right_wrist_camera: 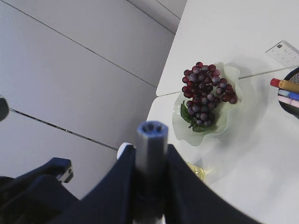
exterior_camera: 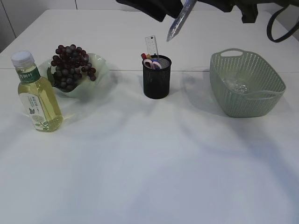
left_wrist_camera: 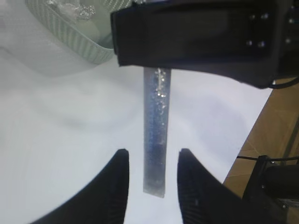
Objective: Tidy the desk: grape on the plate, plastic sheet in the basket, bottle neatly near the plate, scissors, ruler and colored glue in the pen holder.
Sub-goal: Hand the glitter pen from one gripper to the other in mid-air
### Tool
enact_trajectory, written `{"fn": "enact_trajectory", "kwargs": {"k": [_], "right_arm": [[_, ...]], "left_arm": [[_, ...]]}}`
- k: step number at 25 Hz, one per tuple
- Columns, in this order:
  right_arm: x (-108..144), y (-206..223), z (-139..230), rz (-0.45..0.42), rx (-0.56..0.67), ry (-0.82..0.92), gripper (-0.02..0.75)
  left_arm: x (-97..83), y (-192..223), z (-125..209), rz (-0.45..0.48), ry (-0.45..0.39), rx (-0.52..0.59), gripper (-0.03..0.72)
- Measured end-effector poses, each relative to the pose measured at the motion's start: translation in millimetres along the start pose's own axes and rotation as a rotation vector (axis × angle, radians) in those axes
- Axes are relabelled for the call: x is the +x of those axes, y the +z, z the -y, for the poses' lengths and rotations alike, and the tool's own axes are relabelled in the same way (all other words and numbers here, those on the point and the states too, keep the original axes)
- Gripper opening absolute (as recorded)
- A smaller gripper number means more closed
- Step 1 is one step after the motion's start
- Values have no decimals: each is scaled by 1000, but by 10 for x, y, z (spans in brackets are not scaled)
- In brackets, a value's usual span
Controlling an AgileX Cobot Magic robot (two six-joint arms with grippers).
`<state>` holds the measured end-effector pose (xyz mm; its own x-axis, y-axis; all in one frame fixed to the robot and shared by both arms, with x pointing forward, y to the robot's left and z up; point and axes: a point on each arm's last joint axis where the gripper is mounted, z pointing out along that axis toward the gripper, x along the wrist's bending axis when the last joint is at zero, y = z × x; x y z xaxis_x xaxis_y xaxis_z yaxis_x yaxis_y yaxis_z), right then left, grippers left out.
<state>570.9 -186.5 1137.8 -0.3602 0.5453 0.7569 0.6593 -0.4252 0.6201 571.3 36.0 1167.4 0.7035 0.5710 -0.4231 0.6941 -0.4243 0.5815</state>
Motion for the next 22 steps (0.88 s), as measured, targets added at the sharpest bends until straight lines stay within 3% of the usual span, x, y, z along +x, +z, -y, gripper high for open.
{"fn": "enact_trajectory", "kwargs": {"k": [9,16,22], "right_arm": [[-4,0,4,5,4,-81,143],[-36,-1,37,37,43,-160,143],[-69,-4,71,69,85,-229,143]], "left_arm": [[99,-201,19,-218,8,-4,258],[302,-285,32,-461,-67,-7,258],[521,-444,25,-758,-131,-50,258]]}}
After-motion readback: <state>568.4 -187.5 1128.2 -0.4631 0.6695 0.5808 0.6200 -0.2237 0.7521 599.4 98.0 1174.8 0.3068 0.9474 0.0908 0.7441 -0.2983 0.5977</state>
